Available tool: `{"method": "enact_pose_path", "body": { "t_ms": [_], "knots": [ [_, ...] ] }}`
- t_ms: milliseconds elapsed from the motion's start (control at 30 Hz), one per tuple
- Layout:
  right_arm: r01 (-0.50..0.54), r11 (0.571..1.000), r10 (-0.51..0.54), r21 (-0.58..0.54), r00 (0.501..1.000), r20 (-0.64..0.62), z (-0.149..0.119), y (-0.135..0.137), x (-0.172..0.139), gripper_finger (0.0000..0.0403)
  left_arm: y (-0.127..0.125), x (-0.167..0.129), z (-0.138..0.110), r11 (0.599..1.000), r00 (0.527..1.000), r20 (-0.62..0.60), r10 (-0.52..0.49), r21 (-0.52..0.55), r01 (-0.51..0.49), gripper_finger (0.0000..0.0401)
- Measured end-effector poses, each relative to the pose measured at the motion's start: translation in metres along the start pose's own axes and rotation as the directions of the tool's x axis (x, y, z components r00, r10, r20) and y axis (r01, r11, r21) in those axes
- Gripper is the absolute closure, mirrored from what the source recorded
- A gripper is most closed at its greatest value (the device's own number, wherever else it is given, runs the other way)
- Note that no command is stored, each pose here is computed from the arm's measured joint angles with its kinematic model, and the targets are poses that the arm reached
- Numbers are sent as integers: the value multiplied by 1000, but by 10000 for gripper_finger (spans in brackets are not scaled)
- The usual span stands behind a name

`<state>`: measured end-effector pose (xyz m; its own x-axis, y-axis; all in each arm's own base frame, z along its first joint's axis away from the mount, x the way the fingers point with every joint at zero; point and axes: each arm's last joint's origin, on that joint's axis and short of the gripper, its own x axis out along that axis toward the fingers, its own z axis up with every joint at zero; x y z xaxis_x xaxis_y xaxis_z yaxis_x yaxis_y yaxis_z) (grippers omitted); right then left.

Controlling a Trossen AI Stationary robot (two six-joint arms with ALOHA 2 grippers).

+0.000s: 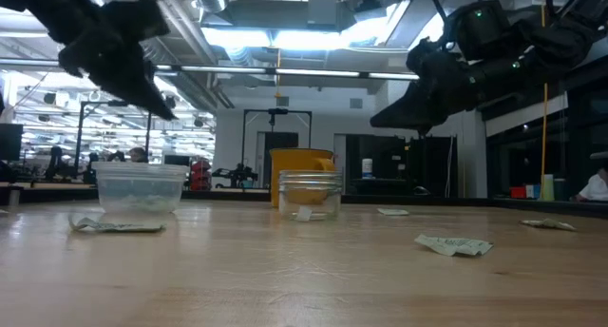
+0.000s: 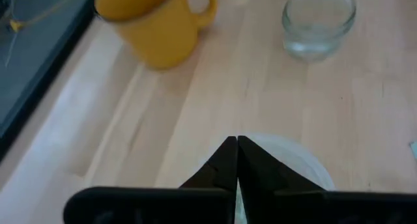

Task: Pick and place Stevia / Truvia into bins
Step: Put the stevia packet into the glass tupperware

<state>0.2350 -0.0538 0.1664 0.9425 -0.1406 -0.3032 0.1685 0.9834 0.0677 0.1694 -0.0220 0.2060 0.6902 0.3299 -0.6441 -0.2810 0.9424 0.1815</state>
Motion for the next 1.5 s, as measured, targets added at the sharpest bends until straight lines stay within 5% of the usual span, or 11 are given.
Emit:
{"method": "enact_pose_path", "body": {
  "t_ms": [400, 600, 1033, 1233, 1500],
  "knots": [
    [-33, 999, 34, 36, 998, -46, -5, 10, 1, 379, 11, -14, 6, 999, 994, 98, -38, 31, 35, 399],
    [-74, 997, 76, 20, 980, -186, 6, 33, 8, 398, 1, 0, -8, 986, 951, 271, -146, 119, 118, 399],
    [124, 992, -105, -2, 832, -545, 21, 107, -14, 400, 6, 0, -21, 977, 905, 383, -184, 174, 125, 400],
    [278, 960, -209, 16, 758, -617, 19, 130, -38, 401, 6, -2, -19, 976, 897, 403, -183, 187, 115, 400],
    [323, 944, -205, 66, 733, -649, 7, 152, -51, 402, 6, -3, -17, 978, 889, 421, -183, 173, 119, 399]
  ]
}}
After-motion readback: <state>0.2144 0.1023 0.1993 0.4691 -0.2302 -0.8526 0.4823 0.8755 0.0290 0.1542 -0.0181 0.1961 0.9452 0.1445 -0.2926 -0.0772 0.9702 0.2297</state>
